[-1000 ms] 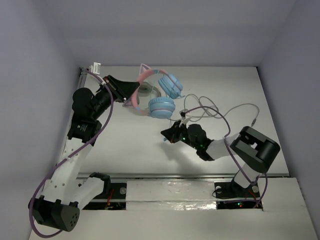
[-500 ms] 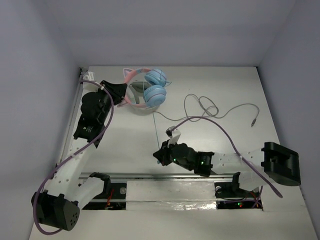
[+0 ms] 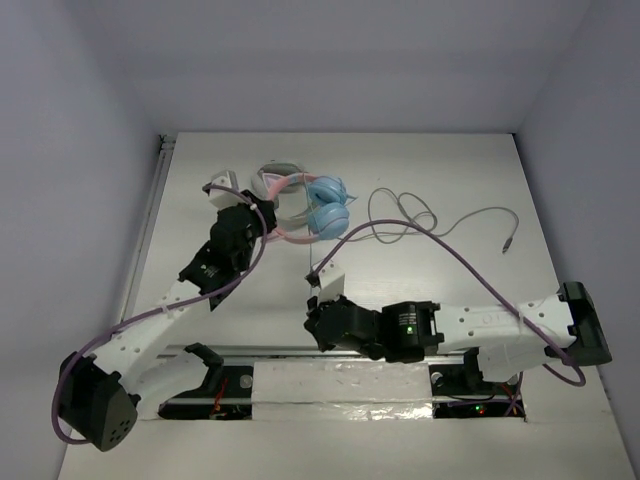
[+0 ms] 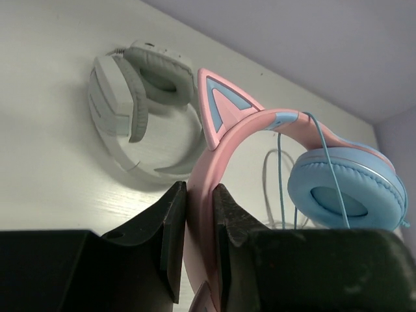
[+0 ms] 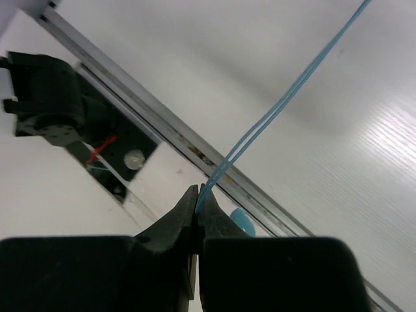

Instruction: Wrap the headphones

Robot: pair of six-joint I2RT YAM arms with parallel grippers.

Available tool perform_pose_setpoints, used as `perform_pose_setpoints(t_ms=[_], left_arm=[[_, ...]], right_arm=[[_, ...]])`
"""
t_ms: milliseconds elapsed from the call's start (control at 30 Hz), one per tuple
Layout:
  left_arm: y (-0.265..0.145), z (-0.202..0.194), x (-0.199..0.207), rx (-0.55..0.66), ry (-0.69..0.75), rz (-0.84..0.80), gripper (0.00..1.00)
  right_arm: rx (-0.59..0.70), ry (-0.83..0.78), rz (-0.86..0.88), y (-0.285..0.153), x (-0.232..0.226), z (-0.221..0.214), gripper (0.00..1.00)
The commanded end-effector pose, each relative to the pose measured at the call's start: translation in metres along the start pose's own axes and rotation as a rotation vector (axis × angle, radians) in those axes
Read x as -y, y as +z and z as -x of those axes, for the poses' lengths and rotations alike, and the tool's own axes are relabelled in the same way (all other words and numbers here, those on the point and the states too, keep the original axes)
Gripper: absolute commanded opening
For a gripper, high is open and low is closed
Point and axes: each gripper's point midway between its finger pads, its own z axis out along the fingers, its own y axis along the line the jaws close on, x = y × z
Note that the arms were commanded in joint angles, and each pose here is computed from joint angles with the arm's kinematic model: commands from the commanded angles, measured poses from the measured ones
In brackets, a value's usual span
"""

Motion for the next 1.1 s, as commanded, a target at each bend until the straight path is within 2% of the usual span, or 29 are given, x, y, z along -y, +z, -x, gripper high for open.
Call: perform_pose_setpoints(t_ms=[0, 233, 467, 633, 767, 1067], left_arm=[[-0.008, 0.008, 0.012, 0.095, 0.016, 0.007, 0.00], [-0.032, -0.063, -0.003, -0.092, 0.188, 0.021, 0.00], [-0.066, -0.107, 0.001, -0.296, 0.287, -0.053, 0.00], [-0.085, -0.125, 0.013, -0.403, 0.361, -0.098, 0.00], [-0.096, -0.134, 0.024, -0.486, 0.428, -0.152, 0.00], [-0.119, -0.131, 0.052, -0.565, 0.498, -0.358, 0.00]], right_arm=[[-0.046, -0.122, -0.143, -0.017, 0.032, -0.003, 0.00], [-0.042, -0.250, -0.239, -0.038, 0.057, 0.015, 0.00], [-0.005, -0.281, -0.348, -0.046, 0.090, 0.038, 0.00], [0.026, -0.322, -0.400, -0.044, 0.107, 0.051, 0.00], [0.032, -0.361, -0.511, -0.039, 0.135, 0.061, 0.00], [0.097, -0.402, -0.656, -0.036, 0.170, 0.080, 0.00]])
